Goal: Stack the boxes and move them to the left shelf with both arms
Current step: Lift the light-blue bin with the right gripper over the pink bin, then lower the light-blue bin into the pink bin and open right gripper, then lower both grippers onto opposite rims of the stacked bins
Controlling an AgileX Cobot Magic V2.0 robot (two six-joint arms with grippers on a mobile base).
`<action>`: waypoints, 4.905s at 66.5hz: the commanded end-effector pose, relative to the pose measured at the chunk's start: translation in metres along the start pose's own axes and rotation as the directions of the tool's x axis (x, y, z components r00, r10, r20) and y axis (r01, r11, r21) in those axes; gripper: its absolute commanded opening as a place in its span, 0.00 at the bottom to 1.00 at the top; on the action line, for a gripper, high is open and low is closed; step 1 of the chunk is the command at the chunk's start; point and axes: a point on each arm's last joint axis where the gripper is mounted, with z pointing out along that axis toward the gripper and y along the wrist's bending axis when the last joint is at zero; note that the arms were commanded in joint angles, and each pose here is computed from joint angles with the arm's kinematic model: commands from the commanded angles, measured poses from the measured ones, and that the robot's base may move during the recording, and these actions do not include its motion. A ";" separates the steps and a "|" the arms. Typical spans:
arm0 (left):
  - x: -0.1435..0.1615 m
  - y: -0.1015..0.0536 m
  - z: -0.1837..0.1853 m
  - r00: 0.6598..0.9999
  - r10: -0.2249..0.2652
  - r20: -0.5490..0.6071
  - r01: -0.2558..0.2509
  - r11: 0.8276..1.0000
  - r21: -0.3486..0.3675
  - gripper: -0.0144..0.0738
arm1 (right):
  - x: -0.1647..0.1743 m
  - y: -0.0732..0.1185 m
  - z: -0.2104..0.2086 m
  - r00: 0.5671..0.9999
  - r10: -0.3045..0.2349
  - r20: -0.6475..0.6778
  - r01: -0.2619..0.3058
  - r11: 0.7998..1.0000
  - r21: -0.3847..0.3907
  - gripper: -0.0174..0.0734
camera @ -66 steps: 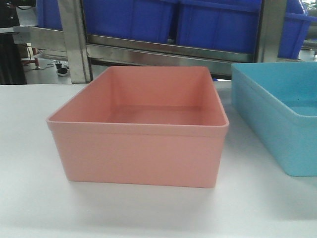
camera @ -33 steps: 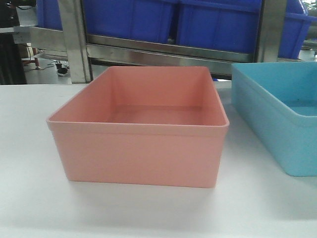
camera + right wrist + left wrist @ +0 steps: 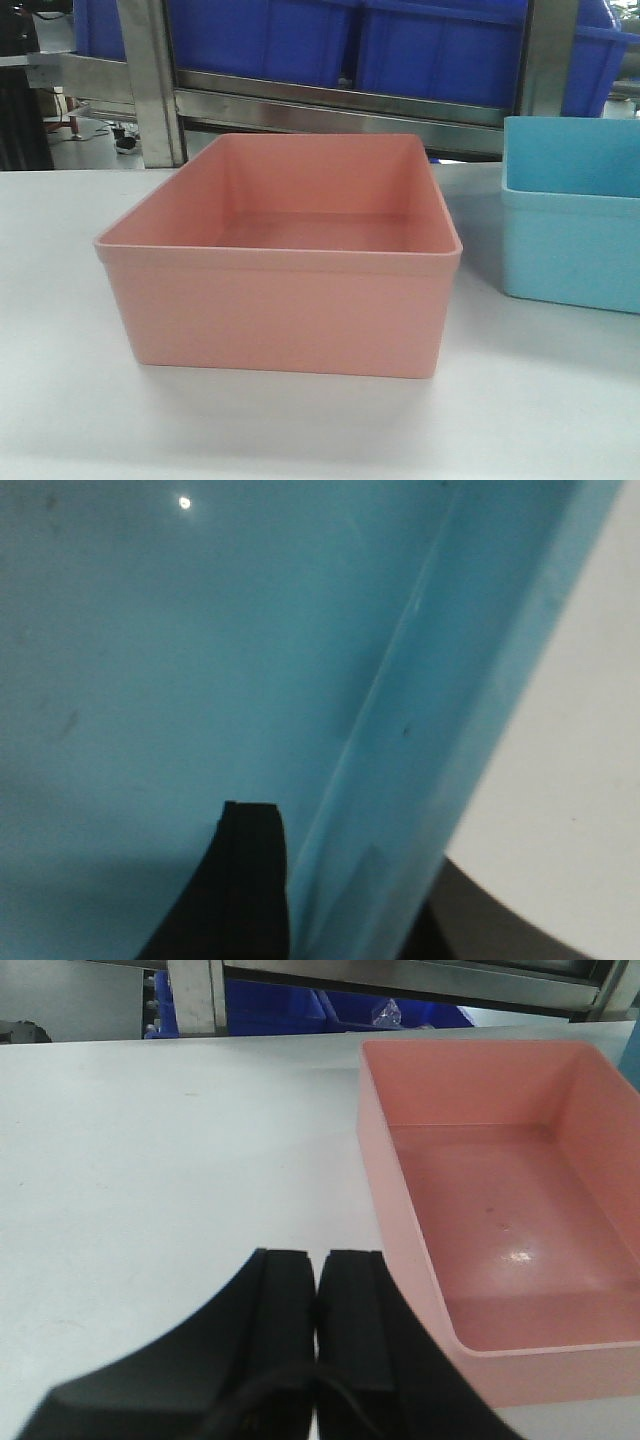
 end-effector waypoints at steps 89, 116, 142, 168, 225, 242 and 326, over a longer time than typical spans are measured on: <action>-0.018 0.000 -0.004 0.993 -0.004 0.121 0.003 1.000 0.001 0.15 | -0.012 0.271 -0.236 0.887 0.296 0.355 -0.077 0.852 -0.518 0.26; -0.018 0.000 -0.004 0.993 -0.004 0.121 0.003 1.000 0.001 0.15 | -0.014 0.306 -0.168 0.950 0.193 0.246 -0.062 0.887 -0.457 0.26; -0.018 0.000 -0.004 0.993 -0.004 0.121 0.003 1.000 0.001 0.15 | -0.010 0.302 -0.134 0.945 0.200 0.257 -0.079 0.907 -0.414 0.26; -0.018 0.000 -0.004 0.993 -0.004 0.121 0.003 1.000 0.001 0.15 | 0.000 0.298 -0.110 0.944 0.217 0.249 -0.106 0.913 -0.395 0.26; -0.018 0.000 -0.004 0.993 -0.004 0.119 0.003 1.000 0.001 0.15 | 0.005 0.299 -0.084 0.973 0.137 0.188 -0.063 0.934 -0.352 0.53; -0.018 0.000 -0.004 0.993 -0.004 0.119 0.003 1.000 0.001 0.15 | 0.007 0.298 -0.086 0.978 0.119 0.174 -0.054 0.939 -0.339 0.87; -0.124 -0.036 0.193 0.900 -0.001 -0.436 0.040 0.996 0.080 0.73 | 0.010 0.310 -0.119 0.972 0.042 0.231 0.027 0.957 -0.289 0.79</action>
